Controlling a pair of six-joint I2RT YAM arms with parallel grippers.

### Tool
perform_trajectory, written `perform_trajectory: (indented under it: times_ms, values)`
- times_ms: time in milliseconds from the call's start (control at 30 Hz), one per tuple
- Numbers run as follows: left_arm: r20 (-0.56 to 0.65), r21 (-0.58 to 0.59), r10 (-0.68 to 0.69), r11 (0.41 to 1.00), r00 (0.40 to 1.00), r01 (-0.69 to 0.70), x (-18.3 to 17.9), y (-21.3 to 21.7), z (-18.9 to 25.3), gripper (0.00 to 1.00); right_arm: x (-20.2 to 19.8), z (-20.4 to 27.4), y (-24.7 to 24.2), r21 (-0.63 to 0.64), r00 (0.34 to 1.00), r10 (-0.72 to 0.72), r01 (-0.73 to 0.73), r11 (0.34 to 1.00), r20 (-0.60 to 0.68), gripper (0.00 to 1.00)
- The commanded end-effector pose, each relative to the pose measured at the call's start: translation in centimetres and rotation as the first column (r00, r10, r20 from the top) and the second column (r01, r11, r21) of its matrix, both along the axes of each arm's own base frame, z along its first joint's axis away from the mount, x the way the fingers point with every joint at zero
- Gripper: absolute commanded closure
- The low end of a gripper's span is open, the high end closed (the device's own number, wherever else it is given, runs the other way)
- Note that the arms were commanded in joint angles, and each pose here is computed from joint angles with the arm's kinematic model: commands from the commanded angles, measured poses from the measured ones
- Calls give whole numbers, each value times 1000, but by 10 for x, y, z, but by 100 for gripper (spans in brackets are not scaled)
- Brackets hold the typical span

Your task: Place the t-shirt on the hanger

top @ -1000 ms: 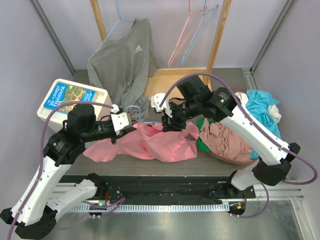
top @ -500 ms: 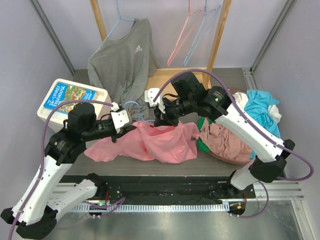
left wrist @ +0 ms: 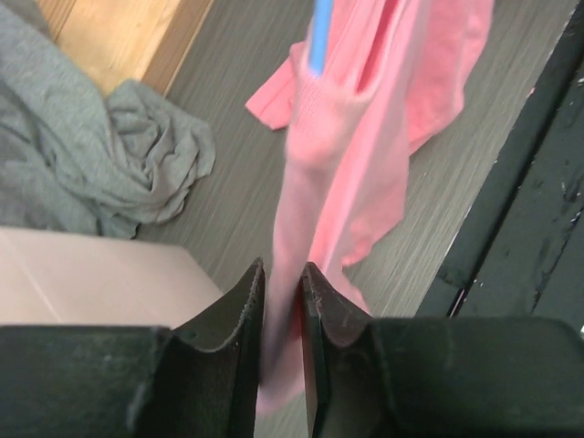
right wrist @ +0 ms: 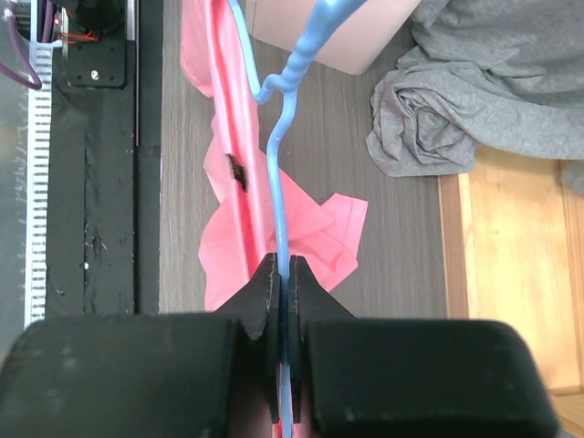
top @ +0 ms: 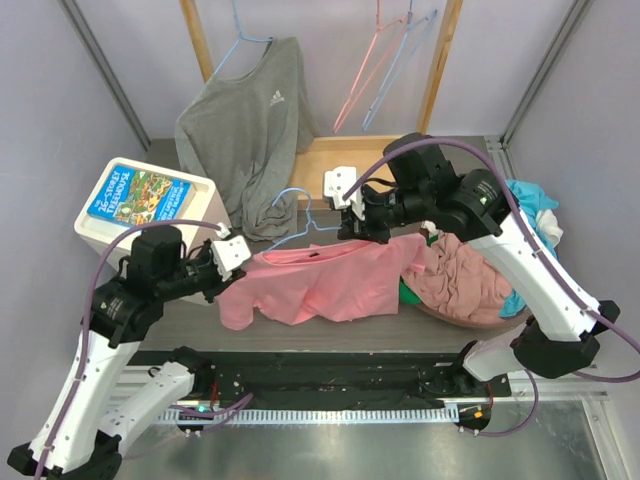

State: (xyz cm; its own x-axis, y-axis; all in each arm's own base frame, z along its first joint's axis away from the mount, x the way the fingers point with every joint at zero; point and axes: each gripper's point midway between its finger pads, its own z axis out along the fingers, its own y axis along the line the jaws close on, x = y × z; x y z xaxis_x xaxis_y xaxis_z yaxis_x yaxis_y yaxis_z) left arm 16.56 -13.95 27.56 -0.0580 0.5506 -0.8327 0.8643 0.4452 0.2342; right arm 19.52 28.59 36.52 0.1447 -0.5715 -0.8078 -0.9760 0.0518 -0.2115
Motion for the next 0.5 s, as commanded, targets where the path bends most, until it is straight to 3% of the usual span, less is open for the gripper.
perform_trajectory:
  times_ms: [0, 67, 233, 300, 467]
  values:
    - [12, 76, 54, 996, 998, -55, -4, 24, -8, 79, -2, 29, -17, 38, 993, -6, 1, 999, 116, 99]
    - [25, 54, 55, 997, 998, -56, -3, 22, 1, 79, -3, 27, -16, 38, 994, -2, -3, 999, 113, 99]
    - [64, -207, -66, 975, 996, 78, -14, -19, 79, 43, 2, 31, -3, 89, 997, -30, 23, 996, 69, 99]
    - [74, -243, -68, 966, 995, 84, -4, -27, 97, 34, 6, 35, 5, 120, 997, -55, 49, 992, 49, 99]
    - [84, -243, -73, 966, 994, 91, 17, -37, 106, 25, 4, 41, 22, 158, 998, -58, 54, 986, 17, 99]
